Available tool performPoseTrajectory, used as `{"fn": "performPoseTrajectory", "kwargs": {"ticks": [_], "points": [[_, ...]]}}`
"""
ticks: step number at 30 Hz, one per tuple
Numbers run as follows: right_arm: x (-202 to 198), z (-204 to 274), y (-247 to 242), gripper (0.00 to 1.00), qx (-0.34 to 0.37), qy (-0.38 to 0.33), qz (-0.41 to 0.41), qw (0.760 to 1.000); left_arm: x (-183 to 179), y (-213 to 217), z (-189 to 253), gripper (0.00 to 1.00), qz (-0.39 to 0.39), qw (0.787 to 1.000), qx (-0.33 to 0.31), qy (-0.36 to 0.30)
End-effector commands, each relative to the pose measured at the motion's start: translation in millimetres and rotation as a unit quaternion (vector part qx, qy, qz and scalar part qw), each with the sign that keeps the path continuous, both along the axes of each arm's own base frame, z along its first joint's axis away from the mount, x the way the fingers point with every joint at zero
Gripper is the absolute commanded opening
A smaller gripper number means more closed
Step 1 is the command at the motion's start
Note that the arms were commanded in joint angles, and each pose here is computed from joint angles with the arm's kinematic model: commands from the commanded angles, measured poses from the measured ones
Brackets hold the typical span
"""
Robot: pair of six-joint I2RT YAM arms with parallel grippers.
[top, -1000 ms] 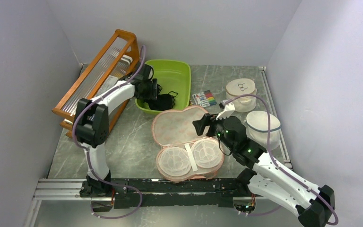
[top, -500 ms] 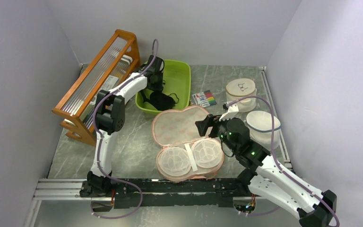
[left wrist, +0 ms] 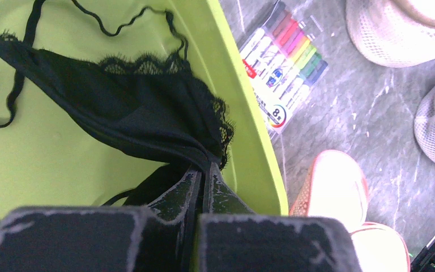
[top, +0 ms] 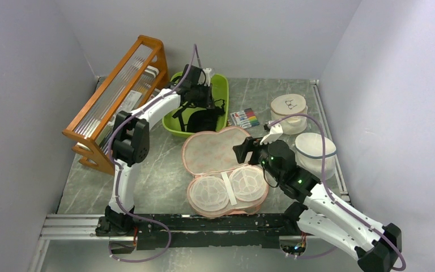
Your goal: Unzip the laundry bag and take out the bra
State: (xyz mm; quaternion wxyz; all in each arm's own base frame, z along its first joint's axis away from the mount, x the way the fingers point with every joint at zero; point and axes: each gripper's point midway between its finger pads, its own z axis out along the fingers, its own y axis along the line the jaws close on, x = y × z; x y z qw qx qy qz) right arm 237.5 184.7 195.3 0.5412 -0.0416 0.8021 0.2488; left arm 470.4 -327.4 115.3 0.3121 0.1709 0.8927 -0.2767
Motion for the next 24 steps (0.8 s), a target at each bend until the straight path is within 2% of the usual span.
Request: {"fn": "performPoseTrajectory", "kwargs": {"ticks": [1,4,6,8,13,16,19,22,24], "points": [[4,15,7,0.76,0.023,-0.013,0.006,1.000,5,4,23,0.07,-0.012,0.999,-0.025,-0.021],[4,13,5,0.76,0.017,-0.011,0.002,1.000,18,38,8,0.16,0.042,0.998,0.035,-0.011],[3,14,4,0.76,0.017,-0.011,0.001,1.000,26,64,-2,0.25,0.078,0.993,0.085,-0.007],[2,15,3,0.76,0.021,-0.013,0.001,1.000,27,85,-5,0.29,0.105,0.986,0.129,-0.002],[4,12,1,0.76,0.014,-0.014,-0.005,1.000,13,110,23,0.56,0.141,0.977,0.160,-0.019],[5,10,6,0.76,0.017,-0.009,0.002,1.000,-6,120,49,0.64,0.153,0.976,0.151,-0.033],[6,9,14,0.76,0.022,-0.007,0.015,1.000,-38,112,63,0.72,0.126,0.986,0.102,-0.025],[9,6,19,0.76,0.020,-0.002,0.020,1.000,-82,103,62,0.87,0.093,0.995,0.039,-0.003],[9,4,22,0.76,0.023,0.003,0.025,0.999,-120,106,41,0.94,0.076,0.997,0.014,0.021]]}}
